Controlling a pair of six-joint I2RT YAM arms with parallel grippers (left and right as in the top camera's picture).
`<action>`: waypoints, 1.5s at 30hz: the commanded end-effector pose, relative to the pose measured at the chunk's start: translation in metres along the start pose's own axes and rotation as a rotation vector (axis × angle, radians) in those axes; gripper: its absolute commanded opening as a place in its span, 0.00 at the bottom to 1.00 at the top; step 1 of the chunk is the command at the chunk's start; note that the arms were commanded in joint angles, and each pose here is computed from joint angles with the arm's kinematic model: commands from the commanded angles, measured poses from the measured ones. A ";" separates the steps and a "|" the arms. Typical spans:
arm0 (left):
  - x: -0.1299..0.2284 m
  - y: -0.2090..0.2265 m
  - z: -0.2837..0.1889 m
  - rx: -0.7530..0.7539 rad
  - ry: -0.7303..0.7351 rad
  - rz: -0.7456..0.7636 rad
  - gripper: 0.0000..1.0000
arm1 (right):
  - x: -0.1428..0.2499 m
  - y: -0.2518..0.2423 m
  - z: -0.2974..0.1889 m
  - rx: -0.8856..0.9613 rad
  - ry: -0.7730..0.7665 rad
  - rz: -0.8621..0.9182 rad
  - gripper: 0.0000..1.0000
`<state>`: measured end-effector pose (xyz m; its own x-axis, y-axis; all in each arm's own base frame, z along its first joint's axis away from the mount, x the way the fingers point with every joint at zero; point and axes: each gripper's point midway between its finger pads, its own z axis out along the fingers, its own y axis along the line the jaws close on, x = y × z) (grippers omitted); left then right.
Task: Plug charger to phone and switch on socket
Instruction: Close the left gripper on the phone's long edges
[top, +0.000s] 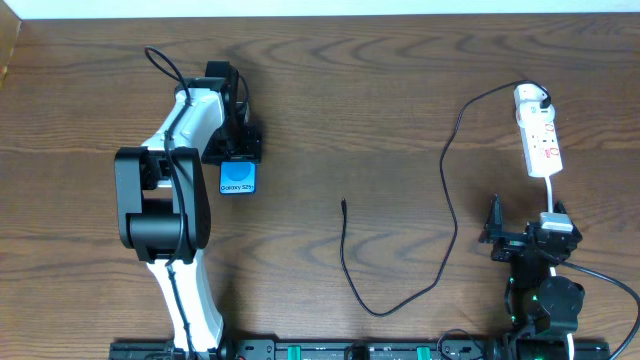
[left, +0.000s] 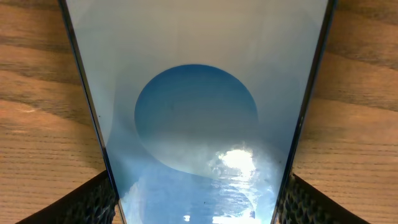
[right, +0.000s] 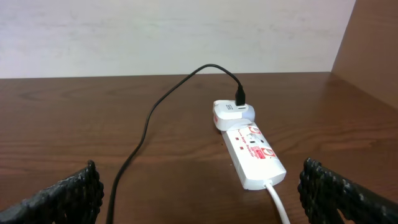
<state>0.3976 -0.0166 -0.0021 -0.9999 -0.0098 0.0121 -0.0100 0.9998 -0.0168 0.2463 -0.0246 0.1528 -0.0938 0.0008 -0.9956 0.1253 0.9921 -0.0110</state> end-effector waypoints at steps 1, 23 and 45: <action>0.008 0.002 0.009 -0.007 0.032 0.001 0.19 | 0.000 -0.003 0.000 0.014 -0.001 0.018 0.99; 0.007 0.002 0.009 -0.007 0.030 0.001 0.08 | 0.000 -0.003 0.000 0.014 -0.001 0.018 0.99; -0.003 0.001 -0.018 -0.004 -0.046 0.002 0.07 | 0.000 -0.003 0.000 0.014 -0.001 0.018 0.99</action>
<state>0.3980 -0.0166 -0.0002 -0.9999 -0.0098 0.0063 -0.0099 0.9998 -0.0170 0.2463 -0.0246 0.1528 -0.0938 0.0008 -0.9956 0.1253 0.9921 -0.0110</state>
